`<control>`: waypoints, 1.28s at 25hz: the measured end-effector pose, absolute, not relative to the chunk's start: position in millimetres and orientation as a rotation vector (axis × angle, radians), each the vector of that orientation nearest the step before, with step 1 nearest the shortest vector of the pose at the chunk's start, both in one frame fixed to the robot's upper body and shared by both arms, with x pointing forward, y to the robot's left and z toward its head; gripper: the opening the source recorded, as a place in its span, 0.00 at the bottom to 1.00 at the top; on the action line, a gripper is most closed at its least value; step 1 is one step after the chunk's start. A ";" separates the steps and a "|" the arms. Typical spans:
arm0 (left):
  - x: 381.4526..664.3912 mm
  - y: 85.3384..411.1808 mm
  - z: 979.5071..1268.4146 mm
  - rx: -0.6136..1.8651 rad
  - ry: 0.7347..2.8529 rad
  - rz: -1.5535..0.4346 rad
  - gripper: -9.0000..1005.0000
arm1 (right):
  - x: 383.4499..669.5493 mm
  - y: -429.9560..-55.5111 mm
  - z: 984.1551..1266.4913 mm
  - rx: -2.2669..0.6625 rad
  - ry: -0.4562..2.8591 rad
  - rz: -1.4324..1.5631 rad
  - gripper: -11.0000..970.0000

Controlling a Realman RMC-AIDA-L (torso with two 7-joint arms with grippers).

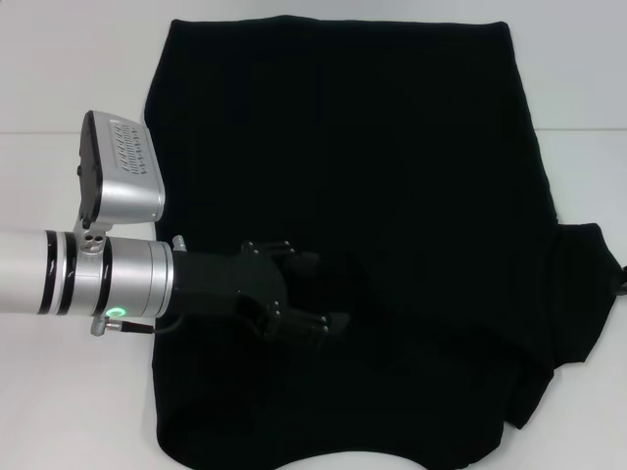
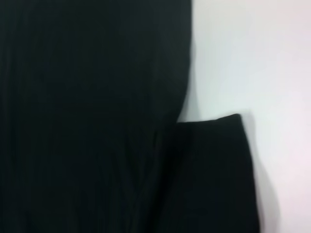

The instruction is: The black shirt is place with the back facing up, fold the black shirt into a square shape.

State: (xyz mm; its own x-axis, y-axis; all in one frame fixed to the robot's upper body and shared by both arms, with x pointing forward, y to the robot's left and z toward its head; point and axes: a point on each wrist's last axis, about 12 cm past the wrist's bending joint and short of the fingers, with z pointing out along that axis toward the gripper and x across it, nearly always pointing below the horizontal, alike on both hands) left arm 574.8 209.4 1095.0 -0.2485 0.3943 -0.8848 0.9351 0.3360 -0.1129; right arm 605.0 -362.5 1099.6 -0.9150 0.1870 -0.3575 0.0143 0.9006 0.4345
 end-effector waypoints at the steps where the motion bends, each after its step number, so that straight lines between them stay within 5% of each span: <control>1: 574.8 209.4 1095.0 1.179 1.807 -0.859 0.94 | 604.7 -364.1 1099.9 0.155 2.668 0.604 0.01; 7: 574.6 208.9 1094.8 1.179 1.806 -0.860 0.93 | 602.8 -365.9 1098.9 0.163 2.675 0.606 0.11; 12: 574.8 208.5 1095.0 1.180 1.805 -0.860 0.93 | 604.1 -362.1 1097.5 0.154 2.675 0.604 0.32; 18: 575.0 208.7 1095.3 1.180 1.804 -0.859 0.93 | 605.2 -360.5 1095.2 0.177 2.669 0.601 0.41; 32: 576.4 209.6 1095.4 1.176 1.807 -0.846 0.92 | 606.3 -355.0 1089.7 0.181 2.665 0.598 0.36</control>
